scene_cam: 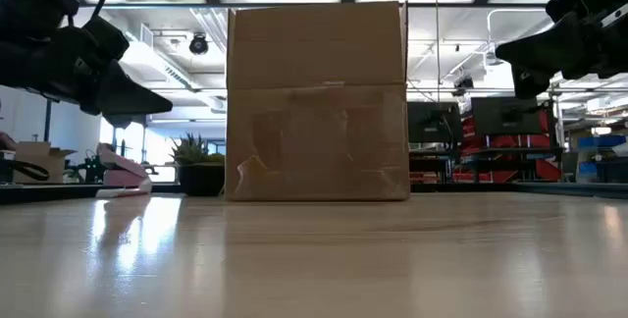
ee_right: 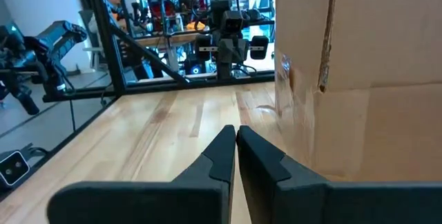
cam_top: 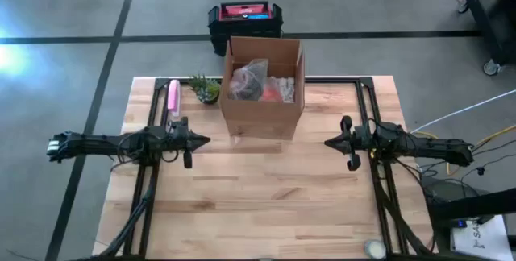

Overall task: Wrap mug
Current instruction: Return to Home Position

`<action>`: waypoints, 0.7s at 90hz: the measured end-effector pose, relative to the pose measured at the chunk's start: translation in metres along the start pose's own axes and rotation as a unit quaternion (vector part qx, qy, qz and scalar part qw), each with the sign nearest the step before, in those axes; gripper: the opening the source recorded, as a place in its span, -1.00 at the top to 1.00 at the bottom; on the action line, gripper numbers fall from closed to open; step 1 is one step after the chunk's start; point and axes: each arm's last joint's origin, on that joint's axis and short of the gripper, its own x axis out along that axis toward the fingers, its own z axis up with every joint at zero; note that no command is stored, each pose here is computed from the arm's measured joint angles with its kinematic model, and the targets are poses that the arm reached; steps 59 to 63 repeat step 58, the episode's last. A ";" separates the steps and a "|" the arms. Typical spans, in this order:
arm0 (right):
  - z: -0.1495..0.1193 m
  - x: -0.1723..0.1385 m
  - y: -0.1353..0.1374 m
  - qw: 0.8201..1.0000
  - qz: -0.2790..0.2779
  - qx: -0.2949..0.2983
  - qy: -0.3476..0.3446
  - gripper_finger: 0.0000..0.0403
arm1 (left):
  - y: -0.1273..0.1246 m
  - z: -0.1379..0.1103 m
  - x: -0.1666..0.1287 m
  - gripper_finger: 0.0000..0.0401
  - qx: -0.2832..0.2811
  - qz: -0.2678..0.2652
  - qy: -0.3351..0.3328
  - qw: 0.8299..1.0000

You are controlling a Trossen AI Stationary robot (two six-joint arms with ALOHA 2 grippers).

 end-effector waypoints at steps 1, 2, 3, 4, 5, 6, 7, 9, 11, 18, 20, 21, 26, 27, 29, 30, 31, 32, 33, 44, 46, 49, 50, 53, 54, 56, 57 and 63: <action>0.000 0.000 0.000 1.000 0.000 0.000 0.000 0.99 | 0.000 0.000 0.000 1.00 0.000 0.000 0.001 1.000; 0.000 0.000 0.000 1.000 0.000 0.000 0.000 0.99 | 0.000 0.000 0.000 1.00 0.000 0.000 0.001 1.000; 0.000 0.000 0.000 1.000 0.000 0.000 0.000 0.99 | 0.000 0.000 0.000 1.00 0.000 0.000 0.002 1.000; 0.000 0.000 0.000 1.000 0.000 0.000 0.000 0.99 | 0.000 0.000 0.000 1.00 0.000 0.000 0.002 1.000; 0.000 0.000 0.000 1.000 0.000 0.000 0.000 0.99 | 0.000 0.000 0.000 1.00 0.000 0.000 0.002 1.000; 0.000 0.000 0.000 1.000 0.000 0.000 0.000 0.99 | 0.000 0.000 0.000 1.00 0.000 0.000 0.003 1.000; 0.000 0.000 0.000 1.000 0.000 0.000 0.000 0.99 | 0.000 -0.001 0.000 1.00 0.000 0.001 0.003 1.000; 0.000 0.000 0.000 1.000 0.000 0.000 0.000 0.99 | 0.000 -0.001 0.000 1.00 0.001 0.001 0.004 1.000; 0.000 0.000 0.000 1.000 0.000 0.000 0.000 0.99 | 0.000 -0.001 0.001 1.00 0.001 0.001 0.005 1.000; 0.000 0.000 0.000 1.000 0.000 0.000 0.000 0.99 | 0.000 -0.001 0.001 1.00 0.001 0.001 0.007 1.000; 0.000 0.000 0.000 1.000 0.000 0.000 0.000 0.99 | 0.000 -0.001 0.001 1.00 0.001 0.001 0.008 1.000; 0.000 0.000 0.000 1.000 0.000 0.000 0.000 0.99 | 0.000 -0.001 0.001 1.00 0.001 0.001 0.008 1.000; 0.000 0.000 0.000 1.000 0.000 0.000 0.000 0.99 | 0.000 -0.001 0.001 1.00 0.001 0.001 0.009 1.000; 0.000 0.000 0.000 1.000 0.000 0.000 0.000 0.99 | 0.000 -0.002 0.001 1.00 0.001 0.002 0.009 1.000; 0.000 0.000 0.000 1.000 0.000 0.000 0.000 0.99 | 0.000 -0.002 0.001 1.00 0.001 0.002 0.010 1.000; 0.000 0.000 0.000 1.000 0.000 0.000 0.000 0.99 | 0.000 -0.002 0.001 1.00 0.001 0.002 0.010 1.000; 0.000 0.000 0.000 1.000 0.000 0.000 0.000 0.99 | 0.000 -0.002 0.001 1.00 0.001 0.002 0.010 1.000; 0.000 0.000 0.000 1.000 0.000 0.000 0.000 0.99 | 0.000 -0.002 0.001 1.00 0.002 0.002 0.011 1.000; 0.000 0.000 0.000 1.000 0.000 0.000 0.000 0.99 | 0.000 -0.002 0.001 1.00 0.002 0.002 0.011 1.000; 0.000 0.000 0.000 1.000 0.000 0.000 0.000 0.99 | 0.000 -0.002 0.002 1.00 0.002 0.002 0.012 1.000; 0.000 0.000 0.000 1.000 0.000 0.000 0.000 0.99 | 0.000 -0.002 0.002 1.00 0.002 0.002 0.012 1.000; 0.000 0.000 0.000 1.000 0.000 0.000 0.000 0.99 | 0.000 -0.002 0.002 1.00 0.002 0.002 0.012 1.000; 0.000 0.000 0.000 1.000 0.000 0.000 0.000 0.99 | 0.000 -0.002 0.002 1.00 0.002 0.002 0.012 1.000; 0.000 0.000 0.000 1.000 0.000 0.000 0.000 0.99 | 0.000 -0.002 0.002 1.00 0.002 0.002 0.012 1.000; 0.000 0.000 0.000 1.000 0.000 0.000 0.000 0.99 | 0.000 -0.002 0.002 1.00 0.002 0.002 0.012 1.000; 0.000 0.000 0.000 1.000 0.000 0.000 0.000 0.99 | 0.000 -0.002 0.002 1.00 0.002 0.002 0.012 1.000; 0.000 0.000 0.000 1.000 0.000 0.000 0.000 0.99 | 0.000 -0.002 0.002 1.00 0.002 0.002 0.013 1.000; 0.000 0.000 0.000 1.000 0.000 0.000 0.000 0.99 | 0.000 -0.002 0.002 1.00 0.002 0.002 0.013 1.000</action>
